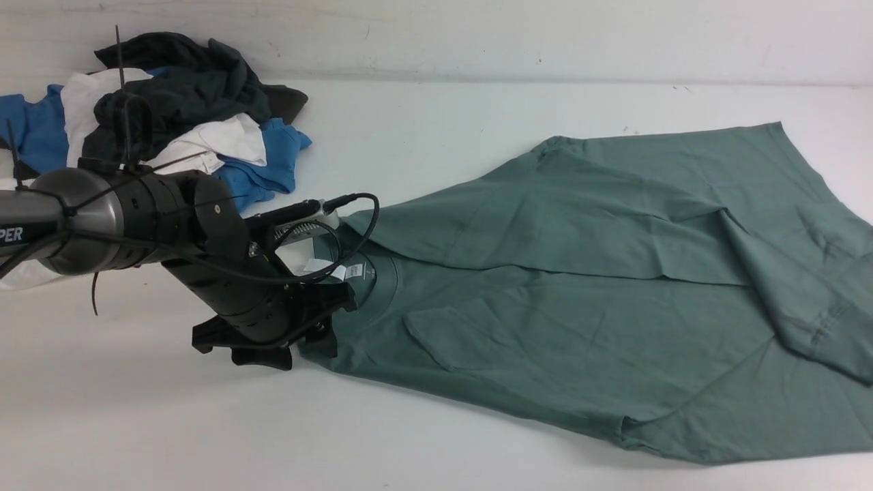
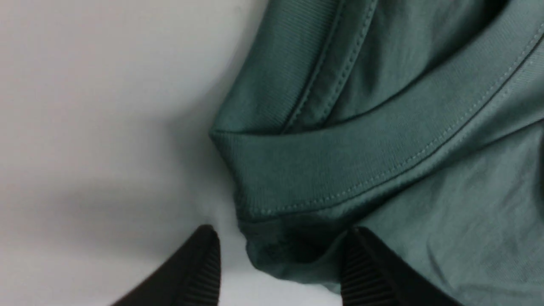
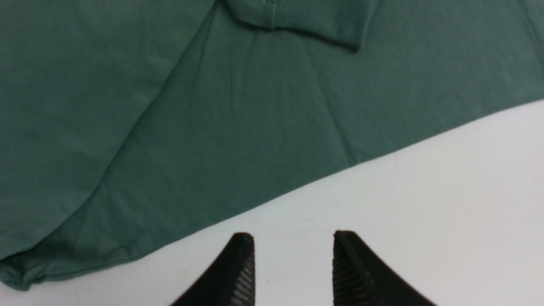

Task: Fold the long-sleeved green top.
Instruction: Use both arms simultaneously to clamp the lower edge of the clothing fabric

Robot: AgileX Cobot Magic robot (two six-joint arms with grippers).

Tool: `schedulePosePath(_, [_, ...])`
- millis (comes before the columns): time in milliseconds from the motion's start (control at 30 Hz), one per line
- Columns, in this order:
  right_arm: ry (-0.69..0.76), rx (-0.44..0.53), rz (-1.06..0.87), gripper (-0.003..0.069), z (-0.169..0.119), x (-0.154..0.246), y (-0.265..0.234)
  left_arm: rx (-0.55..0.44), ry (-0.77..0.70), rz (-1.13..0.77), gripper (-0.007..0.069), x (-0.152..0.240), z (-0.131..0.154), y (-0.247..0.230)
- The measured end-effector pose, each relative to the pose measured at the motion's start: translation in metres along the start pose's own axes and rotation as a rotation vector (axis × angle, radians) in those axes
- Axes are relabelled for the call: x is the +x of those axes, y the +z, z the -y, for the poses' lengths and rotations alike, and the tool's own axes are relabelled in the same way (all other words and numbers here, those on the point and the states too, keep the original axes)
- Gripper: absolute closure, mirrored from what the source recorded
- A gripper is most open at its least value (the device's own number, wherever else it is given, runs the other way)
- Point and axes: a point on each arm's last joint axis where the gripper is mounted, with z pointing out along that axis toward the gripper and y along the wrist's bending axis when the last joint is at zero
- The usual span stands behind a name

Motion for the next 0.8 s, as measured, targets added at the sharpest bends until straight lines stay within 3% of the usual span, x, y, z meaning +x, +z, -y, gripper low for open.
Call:
schedulePosePath(233, [-0.003, 0.000, 0.000, 0.0412, 0.000, 0.000, 0.000, 0.004, -0.013, -0.006, 0.0588, 0.000, 0.000, 0.002])
schedulePosePath(400, [-0.025, 0.000, 0.000, 0.0412, 0.000, 0.000, 0.000, -0.014, -0.043, -0.005, 0.0614, -0.007, -0.017, -0.009])
schedulePosePath(800, [-0.061, -0.072, -0.106, 0.0412, -0.014, 0.010, 0.024, -0.211, -0.122, 0.081, 0.0617, -0.025, -0.112, -0.091])
